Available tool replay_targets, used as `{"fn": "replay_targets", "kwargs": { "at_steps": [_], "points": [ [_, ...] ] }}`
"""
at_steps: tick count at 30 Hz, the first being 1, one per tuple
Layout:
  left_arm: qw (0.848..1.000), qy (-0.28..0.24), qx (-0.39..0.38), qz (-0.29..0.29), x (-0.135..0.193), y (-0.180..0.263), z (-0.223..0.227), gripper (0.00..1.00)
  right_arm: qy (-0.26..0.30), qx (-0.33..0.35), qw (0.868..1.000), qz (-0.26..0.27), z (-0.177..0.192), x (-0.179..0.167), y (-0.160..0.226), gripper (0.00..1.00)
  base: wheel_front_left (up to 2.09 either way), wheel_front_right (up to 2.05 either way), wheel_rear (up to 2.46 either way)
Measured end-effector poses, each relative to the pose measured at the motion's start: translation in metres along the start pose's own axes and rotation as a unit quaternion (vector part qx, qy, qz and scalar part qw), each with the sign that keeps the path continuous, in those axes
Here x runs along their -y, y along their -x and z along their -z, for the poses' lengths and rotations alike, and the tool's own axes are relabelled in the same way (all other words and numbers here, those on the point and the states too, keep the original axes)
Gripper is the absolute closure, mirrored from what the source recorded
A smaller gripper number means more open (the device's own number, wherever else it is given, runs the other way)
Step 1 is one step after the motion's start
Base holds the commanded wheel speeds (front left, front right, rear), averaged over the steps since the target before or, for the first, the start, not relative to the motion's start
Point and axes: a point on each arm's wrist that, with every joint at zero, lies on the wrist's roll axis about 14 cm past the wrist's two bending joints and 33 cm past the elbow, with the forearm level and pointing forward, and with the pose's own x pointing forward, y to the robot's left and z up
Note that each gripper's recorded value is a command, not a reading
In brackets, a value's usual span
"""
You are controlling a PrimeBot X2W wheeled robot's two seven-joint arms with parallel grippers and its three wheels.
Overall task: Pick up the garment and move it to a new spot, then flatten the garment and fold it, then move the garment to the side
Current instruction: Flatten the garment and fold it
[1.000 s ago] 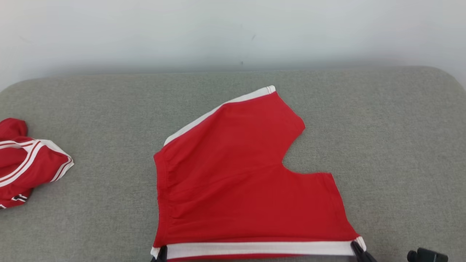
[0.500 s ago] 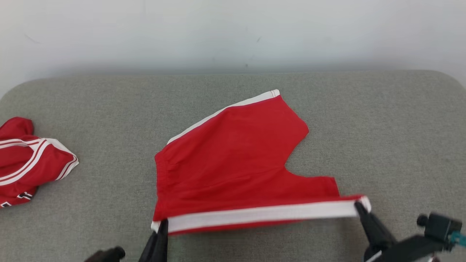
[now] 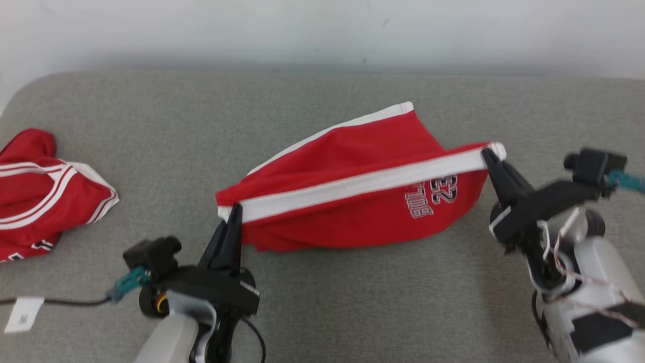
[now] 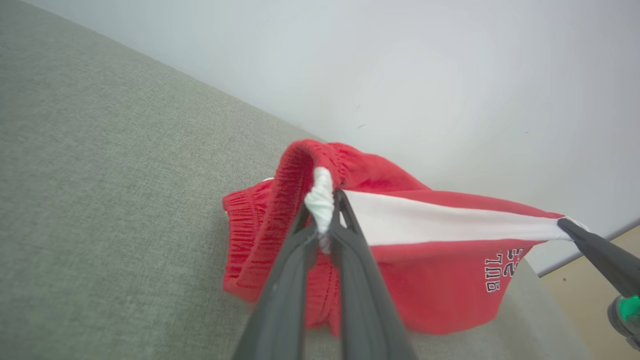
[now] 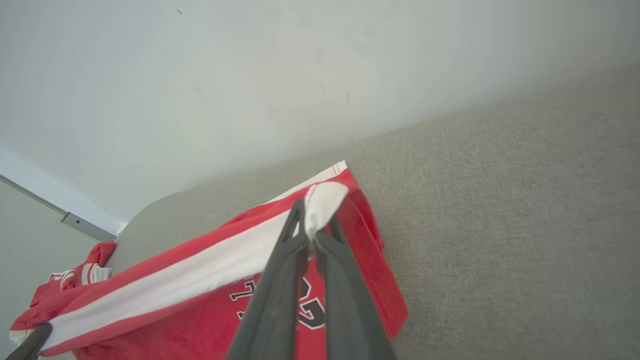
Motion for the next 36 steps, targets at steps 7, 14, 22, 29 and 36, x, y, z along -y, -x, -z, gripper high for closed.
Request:
{"fn": "replay_targets", "kwargs": {
  "at_steps": [7,14,22,29,36],
  "points": [
    [1.000,-0.003,-0.007,-0.007,-0.010,-0.031,-0.003,1.00,0.022,-0.027,0.999,0.008,-0.009,0.001,-0.064,1.00,0.00,0.00,0.00],
    [0.999,-0.004,-0.020,-0.025,-0.026,-0.053,0.000,1.00,0.040,-0.052,0.998,0.017,0.003,0.000,-0.114,1.00,0.00,0.00,0.00],
    [0.998,-0.012,-0.039,-0.042,-0.046,-0.063,0.010,1.00,0.033,-0.068,0.997,0.030,0.030,0.005,-0.150,1.00,0.00,0.00,0.00],
    [0.998,-0.011,-0.050,-0.043,-0.050,-0.064,0.018,0.00,0.038,-0.071,0.997,0.023,0.046,-0.003,-0.161,0.00,0.00,0.00,0.00],
    [0.999,-0.015,-0.026,-0.036,-0.041,-0.058,0.004,0.00,0.048,-0.048,0.998,0.017,0.040,-0.006,-0.144,0.00,0.00,0.00,0.00]
  ]
}}
